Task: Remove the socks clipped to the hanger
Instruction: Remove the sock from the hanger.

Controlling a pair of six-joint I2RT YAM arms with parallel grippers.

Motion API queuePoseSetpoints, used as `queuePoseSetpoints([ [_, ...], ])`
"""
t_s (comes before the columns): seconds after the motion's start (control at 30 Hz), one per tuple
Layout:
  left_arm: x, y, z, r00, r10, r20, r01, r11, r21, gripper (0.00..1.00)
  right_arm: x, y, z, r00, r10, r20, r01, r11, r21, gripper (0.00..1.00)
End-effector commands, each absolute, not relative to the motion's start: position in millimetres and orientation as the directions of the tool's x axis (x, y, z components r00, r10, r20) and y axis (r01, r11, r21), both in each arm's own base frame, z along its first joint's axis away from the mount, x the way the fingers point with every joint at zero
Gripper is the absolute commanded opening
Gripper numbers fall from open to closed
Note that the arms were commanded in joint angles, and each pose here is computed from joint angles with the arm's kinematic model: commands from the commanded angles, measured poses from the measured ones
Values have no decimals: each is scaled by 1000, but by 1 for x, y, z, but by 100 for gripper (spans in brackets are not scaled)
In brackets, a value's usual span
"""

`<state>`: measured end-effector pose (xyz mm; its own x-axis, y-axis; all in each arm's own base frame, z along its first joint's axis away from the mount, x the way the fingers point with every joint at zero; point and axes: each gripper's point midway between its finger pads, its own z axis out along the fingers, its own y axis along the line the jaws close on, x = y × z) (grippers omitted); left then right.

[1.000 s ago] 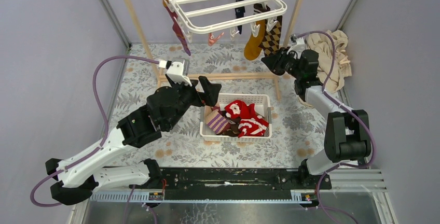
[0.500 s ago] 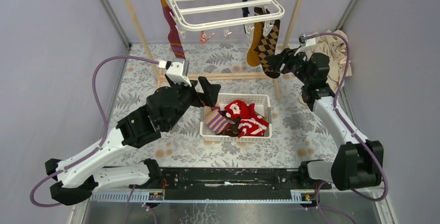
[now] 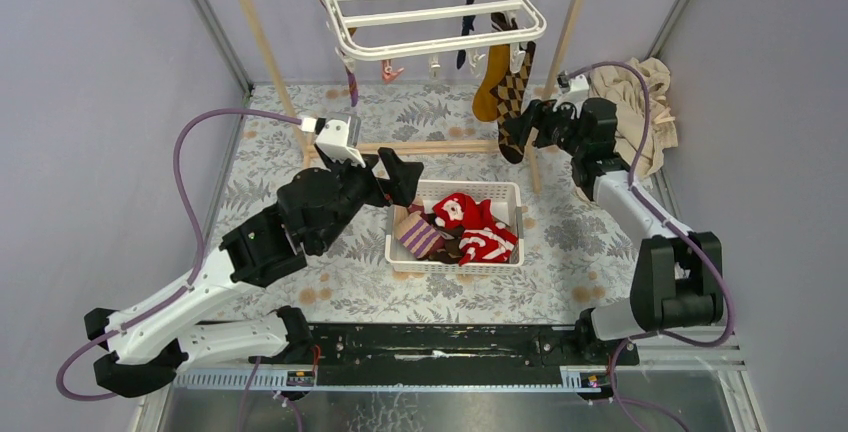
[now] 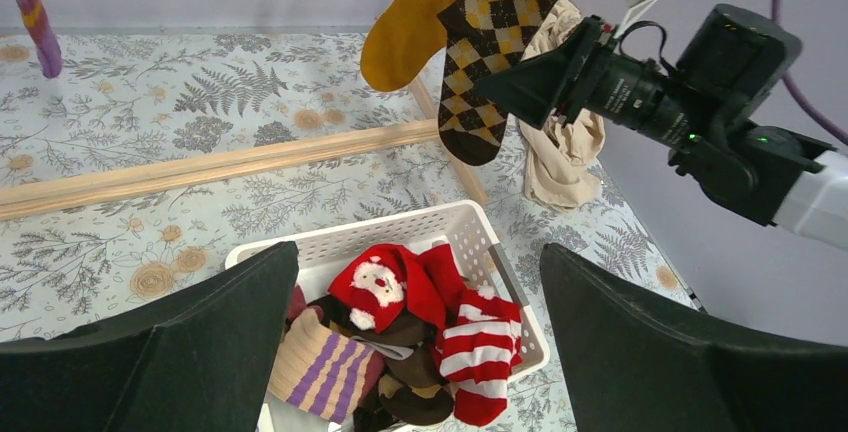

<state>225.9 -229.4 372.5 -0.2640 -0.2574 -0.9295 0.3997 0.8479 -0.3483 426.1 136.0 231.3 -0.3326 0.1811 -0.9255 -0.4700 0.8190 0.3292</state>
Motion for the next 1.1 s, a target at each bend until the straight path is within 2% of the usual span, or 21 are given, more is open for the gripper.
queuePoseSetpoints([
  [0.0, 222, -229, 378, -256, -255, -932, 418, 841, -345, 99, 430, 158, 254, -296, 208, -932, -565, 748, 347, 77],
  [0.33, 216, -232, 377, -273, -268, -924, 440, 819, -368, 99, 406, 173, 241, -331, 232, -915, -499, 780, 378, 10],
  [0.4, 215, -233, 377, -279, -270, -921, 447, 813, -374, 99, 399, 172, 252, -322, 238, -916, -502, 778, 379, 1],
  [0.7, 209, -248, 368, -300, -293, -908, 489, 770, -410, 99, 345, 188, 308, -360, 294, -886, -599, 655, 461, 0],
  [1.07, 204, -268, 363, -278, -333, -901, 570, 698, -434, 99, 267, 222, 351, -540, 311, -782, -734, 282, 619, 0],
])
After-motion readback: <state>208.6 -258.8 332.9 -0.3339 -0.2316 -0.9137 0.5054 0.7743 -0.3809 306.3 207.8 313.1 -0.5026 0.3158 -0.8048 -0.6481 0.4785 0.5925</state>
